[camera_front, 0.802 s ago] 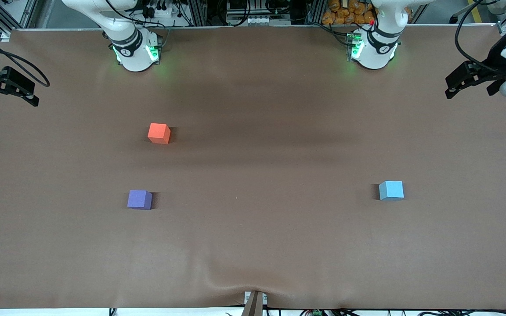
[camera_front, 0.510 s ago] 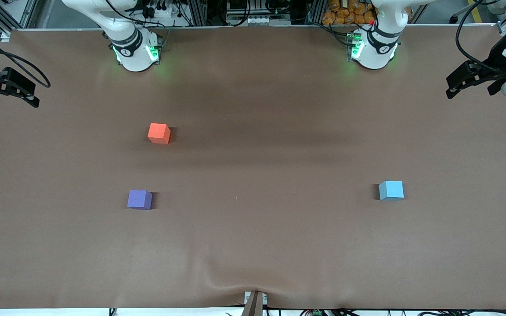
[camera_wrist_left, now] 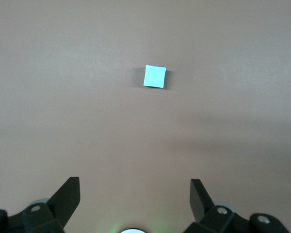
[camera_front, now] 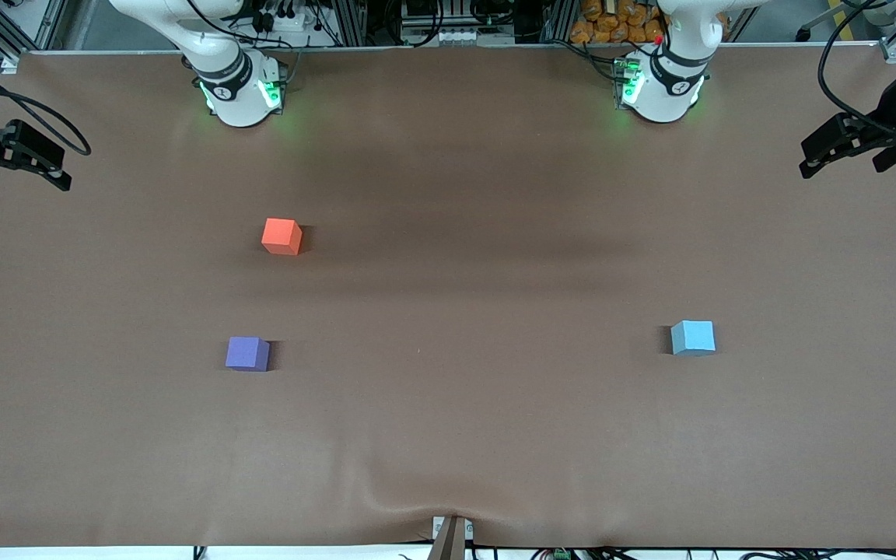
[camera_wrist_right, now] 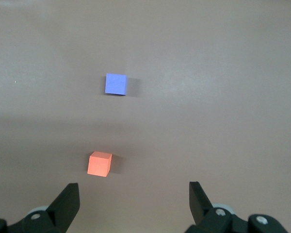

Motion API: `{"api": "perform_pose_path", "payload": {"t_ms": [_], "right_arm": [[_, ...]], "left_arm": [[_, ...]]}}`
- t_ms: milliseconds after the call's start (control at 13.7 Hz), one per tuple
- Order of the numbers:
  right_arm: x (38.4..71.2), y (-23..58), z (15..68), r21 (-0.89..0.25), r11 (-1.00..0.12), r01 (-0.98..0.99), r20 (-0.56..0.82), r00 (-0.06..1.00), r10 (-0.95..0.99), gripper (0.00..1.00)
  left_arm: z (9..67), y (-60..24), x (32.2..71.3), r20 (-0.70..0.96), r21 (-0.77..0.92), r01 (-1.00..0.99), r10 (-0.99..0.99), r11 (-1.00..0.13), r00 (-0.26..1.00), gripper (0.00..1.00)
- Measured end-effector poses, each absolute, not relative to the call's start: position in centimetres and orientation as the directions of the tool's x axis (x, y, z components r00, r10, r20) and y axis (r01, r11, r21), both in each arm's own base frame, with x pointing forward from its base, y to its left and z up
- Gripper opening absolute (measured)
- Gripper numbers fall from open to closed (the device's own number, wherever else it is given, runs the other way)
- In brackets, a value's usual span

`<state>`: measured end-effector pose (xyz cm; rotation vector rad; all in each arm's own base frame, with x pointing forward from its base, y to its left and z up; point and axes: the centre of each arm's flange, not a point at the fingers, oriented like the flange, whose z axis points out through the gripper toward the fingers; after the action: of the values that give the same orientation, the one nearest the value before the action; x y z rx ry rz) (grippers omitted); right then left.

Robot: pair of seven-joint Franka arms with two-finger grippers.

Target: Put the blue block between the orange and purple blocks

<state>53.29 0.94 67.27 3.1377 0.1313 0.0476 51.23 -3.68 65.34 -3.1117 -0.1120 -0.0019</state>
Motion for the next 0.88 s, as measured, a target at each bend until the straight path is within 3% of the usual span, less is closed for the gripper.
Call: {"api": "perform_pose_path", "payload": {"t_ms": [875], "right_arm": [[53.3,0.7,67.3,-0.012,-0.997,0.079,0.032,0.996,0.078,1.0]], "left_arm": [[63.7,-3.6,52.1,-0.03,-0.025,0.062,0.063,-0.998,0.998,1.0]]}}
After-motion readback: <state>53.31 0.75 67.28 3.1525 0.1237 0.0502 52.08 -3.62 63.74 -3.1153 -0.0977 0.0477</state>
